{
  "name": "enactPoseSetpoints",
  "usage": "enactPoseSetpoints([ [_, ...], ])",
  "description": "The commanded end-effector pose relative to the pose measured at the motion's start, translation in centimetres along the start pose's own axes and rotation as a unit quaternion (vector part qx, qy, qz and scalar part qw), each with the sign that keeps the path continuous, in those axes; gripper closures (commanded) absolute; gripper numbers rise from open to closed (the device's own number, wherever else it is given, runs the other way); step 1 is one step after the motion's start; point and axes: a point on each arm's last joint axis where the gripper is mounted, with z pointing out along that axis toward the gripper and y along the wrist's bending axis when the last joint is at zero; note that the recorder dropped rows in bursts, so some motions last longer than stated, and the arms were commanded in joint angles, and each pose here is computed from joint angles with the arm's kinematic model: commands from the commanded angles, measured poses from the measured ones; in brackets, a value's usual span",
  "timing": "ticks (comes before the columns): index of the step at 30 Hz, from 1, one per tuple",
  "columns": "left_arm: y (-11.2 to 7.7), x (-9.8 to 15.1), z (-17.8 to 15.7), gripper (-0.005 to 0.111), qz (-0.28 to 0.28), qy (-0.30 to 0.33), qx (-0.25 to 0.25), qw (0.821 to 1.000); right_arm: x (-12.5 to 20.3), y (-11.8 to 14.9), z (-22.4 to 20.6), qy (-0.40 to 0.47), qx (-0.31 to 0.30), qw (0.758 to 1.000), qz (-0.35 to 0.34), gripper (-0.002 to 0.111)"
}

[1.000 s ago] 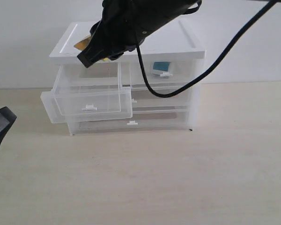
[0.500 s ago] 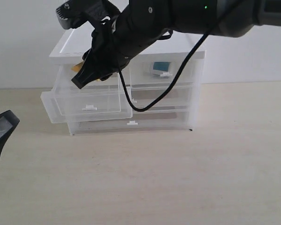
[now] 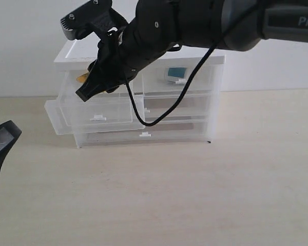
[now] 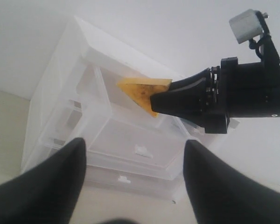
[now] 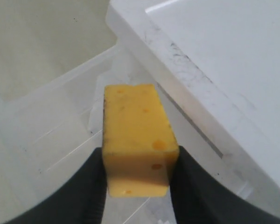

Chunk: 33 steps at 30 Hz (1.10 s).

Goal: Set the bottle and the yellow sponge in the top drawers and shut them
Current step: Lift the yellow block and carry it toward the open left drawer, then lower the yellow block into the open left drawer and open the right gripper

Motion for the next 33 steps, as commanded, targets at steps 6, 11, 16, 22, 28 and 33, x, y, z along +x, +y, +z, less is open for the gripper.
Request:
enactPoseSetpoints([
  [6,-0.1,0.0,-0.1,0.050,0.002,-0.002,0.007,1.000,-0.4,-0.6,0.1,-0.018,0.008,1.000,0.017,0.108],
  [11,-0.1,0.0,-0.1,0.050,0.004,0.001,0.009,1.000,0.2,-0.4,1.1,-0.010,0.005,1.000,0.018,0.108],
  [16,-0.1,0.0,-0.1,0.050,0.004,0.001,0.009,1.000,0.6,-0.3,1.8,-0.005,0.005,1.000,0.019,0.102],
  [22,-0.1,0.0,-0.1,0.050,0.004,0.001,0.009,1.000,0.8,-0.3,2.2,-0.007,0.005,1.000,0.021,0.075],
  [28,-0.1,0.0,-0.1,0.050,0.004,0.001,0.009,1.000,0.7,-0.3,2.3,-0.014,0.007,0.999,0.033,0.073],
  [33,-0.1,0.0,-0.1,0.050,0.004,0.001,0.009,1.000,0.6,-0.4,2.3,-0.022,0.010,0.998,0.054,0.048],
])
